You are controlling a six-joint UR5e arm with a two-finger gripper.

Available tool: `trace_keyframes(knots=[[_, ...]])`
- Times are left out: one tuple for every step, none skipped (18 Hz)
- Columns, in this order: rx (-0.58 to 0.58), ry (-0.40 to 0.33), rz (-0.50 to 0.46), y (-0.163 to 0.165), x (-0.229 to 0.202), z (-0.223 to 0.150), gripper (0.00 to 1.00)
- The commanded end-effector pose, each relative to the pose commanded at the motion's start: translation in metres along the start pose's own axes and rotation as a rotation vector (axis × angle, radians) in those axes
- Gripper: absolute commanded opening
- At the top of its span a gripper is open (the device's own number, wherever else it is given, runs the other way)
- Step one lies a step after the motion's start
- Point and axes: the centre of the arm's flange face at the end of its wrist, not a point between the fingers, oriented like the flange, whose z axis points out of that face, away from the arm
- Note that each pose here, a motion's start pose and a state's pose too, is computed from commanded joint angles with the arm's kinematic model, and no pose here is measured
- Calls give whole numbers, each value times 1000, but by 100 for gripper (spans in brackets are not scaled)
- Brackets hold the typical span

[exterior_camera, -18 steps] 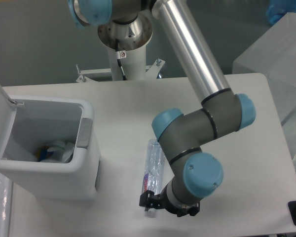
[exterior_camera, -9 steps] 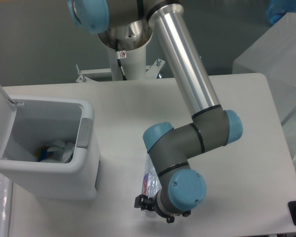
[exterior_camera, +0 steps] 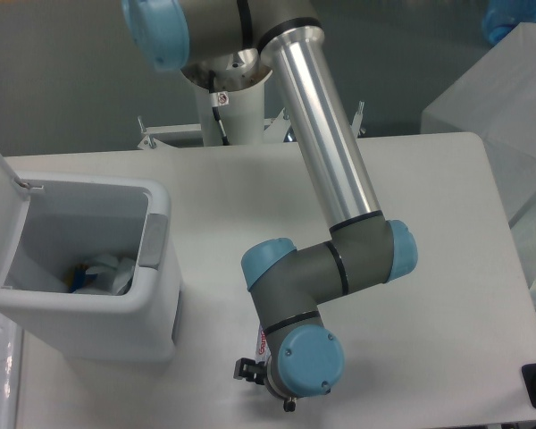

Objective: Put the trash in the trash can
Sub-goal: 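Rotate the gripper around the bottle's capped end and align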

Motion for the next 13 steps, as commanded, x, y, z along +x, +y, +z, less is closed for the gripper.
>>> trace_keyframes(knots=[[-2, 1, 0, 0, 1, 1, 64], [-2, 1, -5, 0, 1, 1, 58], [-3, 1, -8, 0, 1, 1, 53], [-6, 3, -9, 0, 2, 2, 49], [-6, 3, -9, 1, 2, 2, 46], [-6, 3, -9, 1, 2, 2, 45], [-7, 0, -9, 1, 1, 2, 43], [-9, -1, -9, 1, 1, 2, 38], [-8, -1, -11, 1, 2, 1, 35], [-6, -2, -12, 2, 2, 0, 32], [-5, -3, -12, 2, 2, -1, 30], [-2, -4, -12, 2, 2, -4, 28], [0, -6, -11, 2, 2, -5, 26]])
